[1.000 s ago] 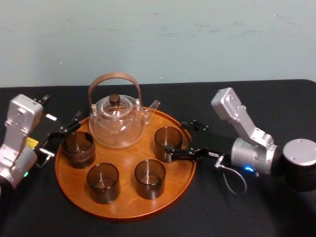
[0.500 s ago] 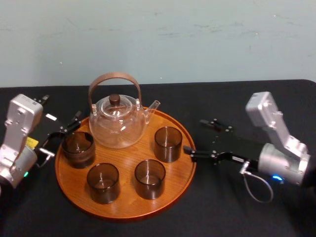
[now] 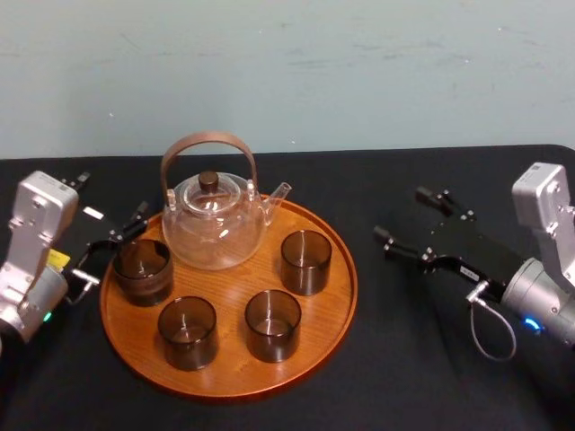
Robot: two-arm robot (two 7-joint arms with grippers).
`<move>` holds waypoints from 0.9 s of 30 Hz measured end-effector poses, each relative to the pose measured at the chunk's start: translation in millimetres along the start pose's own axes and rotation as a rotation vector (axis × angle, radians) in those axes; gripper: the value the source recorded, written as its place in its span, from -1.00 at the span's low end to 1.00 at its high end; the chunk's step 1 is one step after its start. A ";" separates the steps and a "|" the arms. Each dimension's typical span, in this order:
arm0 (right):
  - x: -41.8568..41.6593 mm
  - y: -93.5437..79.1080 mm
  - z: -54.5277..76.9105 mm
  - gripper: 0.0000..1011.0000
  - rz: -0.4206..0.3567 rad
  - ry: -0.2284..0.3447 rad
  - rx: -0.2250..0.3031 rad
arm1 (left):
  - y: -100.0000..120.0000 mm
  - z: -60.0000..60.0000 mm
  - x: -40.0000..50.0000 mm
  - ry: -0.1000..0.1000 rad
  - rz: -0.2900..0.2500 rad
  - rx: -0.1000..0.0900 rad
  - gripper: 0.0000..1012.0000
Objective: Pick up the glass from the table and place it on the tray.
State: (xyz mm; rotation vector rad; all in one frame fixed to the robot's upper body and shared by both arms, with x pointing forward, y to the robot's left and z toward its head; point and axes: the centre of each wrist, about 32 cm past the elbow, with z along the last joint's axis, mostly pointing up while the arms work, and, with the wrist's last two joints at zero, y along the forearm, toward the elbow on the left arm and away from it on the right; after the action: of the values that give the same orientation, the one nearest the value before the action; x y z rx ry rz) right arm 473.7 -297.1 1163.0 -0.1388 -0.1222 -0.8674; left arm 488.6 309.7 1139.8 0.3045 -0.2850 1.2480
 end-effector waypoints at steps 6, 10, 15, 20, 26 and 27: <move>-7.7 2.8 -4.0 0.98 -0.118 0.023 0.027 | 0.0 0.0 0.0 0.000 0.000 0.000 0.98; -10.5 6.2 -7.3 0.98 -0.196 0.040 0.027 | 0.0 0.0 0.0 0.000 0.000 0.000 0.98; -11.2 9.7 -11.2 0.98 -0.253 0.049 0.016 | 0.0 0.0 0.0 0.000 0.000 0.000 0.98; -10.0 12.8 -14.1 0.98 -0.289 0.049 0.010 | 0.0 0.0 0.0 0.000 0.000 0.000 0.98; -9.5 15.2 -17.2 0.98 -0.301 0.051 -0.002 | 0.0 0.0 0.0 0.000 0.000 0.000 0.98; -9.5 15.6 -17.5 0.98 -0.301 0.051 -0.005 | 0.0 0.0 0.0 0.000 0.000 0.000 0.98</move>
State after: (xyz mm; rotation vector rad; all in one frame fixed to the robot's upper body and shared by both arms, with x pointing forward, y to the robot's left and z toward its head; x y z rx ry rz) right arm 480.4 -283.0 1143.1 -0.1038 -0.0942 -1.1708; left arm 488.6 309.7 1139.7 0.3046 -0.2850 1.2479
